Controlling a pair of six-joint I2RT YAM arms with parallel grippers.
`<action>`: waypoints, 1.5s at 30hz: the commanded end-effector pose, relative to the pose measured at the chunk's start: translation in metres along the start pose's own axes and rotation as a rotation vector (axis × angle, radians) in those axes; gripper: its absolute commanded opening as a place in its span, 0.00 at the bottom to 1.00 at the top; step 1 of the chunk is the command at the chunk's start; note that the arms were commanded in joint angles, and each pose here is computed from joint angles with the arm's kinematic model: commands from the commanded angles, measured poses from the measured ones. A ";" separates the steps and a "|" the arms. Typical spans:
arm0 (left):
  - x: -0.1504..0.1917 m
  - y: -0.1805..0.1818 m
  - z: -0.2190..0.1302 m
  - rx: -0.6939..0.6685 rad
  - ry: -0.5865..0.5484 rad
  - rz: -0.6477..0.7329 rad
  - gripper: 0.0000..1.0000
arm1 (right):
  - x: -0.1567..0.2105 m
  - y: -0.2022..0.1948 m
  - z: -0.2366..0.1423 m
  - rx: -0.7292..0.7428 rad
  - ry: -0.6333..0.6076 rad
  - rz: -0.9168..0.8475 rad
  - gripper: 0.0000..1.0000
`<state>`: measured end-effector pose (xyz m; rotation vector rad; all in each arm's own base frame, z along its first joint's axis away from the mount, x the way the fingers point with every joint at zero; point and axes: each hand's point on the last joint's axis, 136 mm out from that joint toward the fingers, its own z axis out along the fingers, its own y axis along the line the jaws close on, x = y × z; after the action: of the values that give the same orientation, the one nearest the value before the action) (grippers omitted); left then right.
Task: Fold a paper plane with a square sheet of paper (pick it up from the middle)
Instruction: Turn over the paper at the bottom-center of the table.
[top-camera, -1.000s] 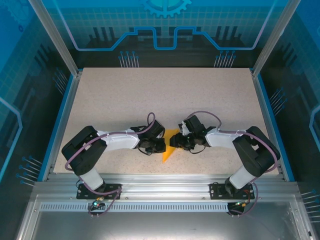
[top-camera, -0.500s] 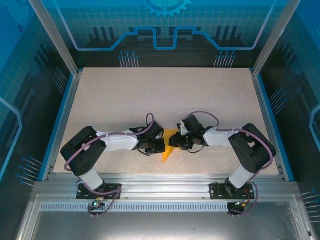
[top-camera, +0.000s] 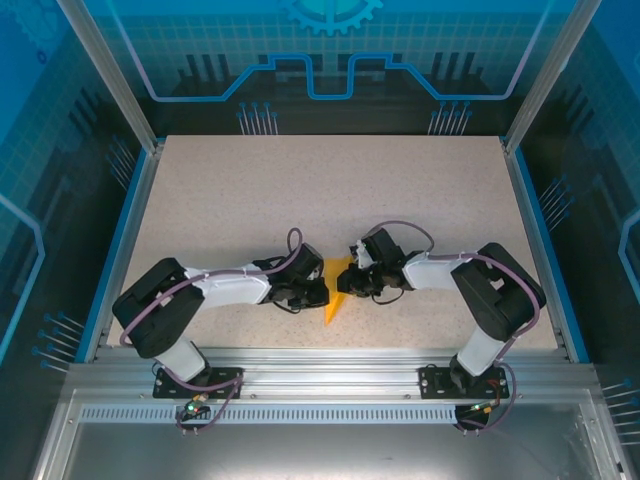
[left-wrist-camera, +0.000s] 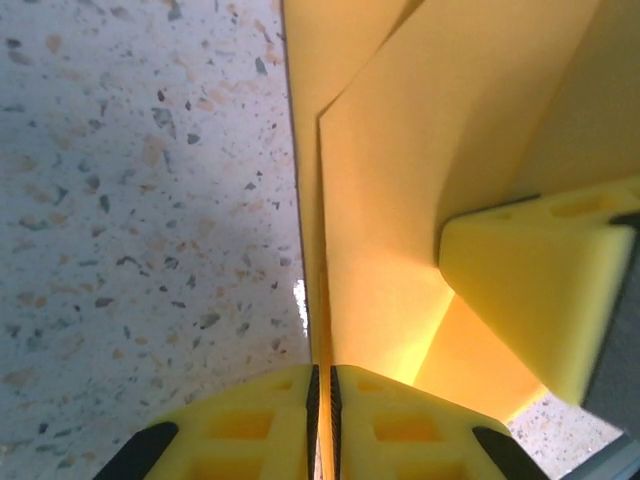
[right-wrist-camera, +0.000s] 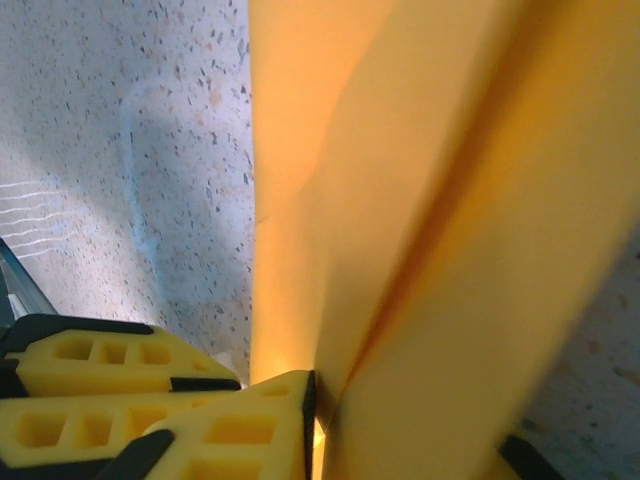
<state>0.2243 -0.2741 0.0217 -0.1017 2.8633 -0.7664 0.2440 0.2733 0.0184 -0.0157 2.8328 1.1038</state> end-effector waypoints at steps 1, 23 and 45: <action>-0.002 -0.008 -0.014 0.055 -0.026 -0.028 0.17 | -0.002 0.017 -0.007 -0.012 -0.012 -0.072 0.13; -0.012 0.054 -0.082 -0.062 -0.277 -0.143 0.27 | -0.010 -0.027 -0.159 1.014 -0.097 -0.310 0.12; -0.004 0.098 -0.120 -0.110 -0.450 -0.270 0.32 | 0.028 0.000 -0.005 1.127 0.139 -0.374 0.15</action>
<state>0.2085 -0.1454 0.0837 -0.5497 2.4831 -0.6085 0.2260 0.2483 0.0306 -0.5417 2.8668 -0.7500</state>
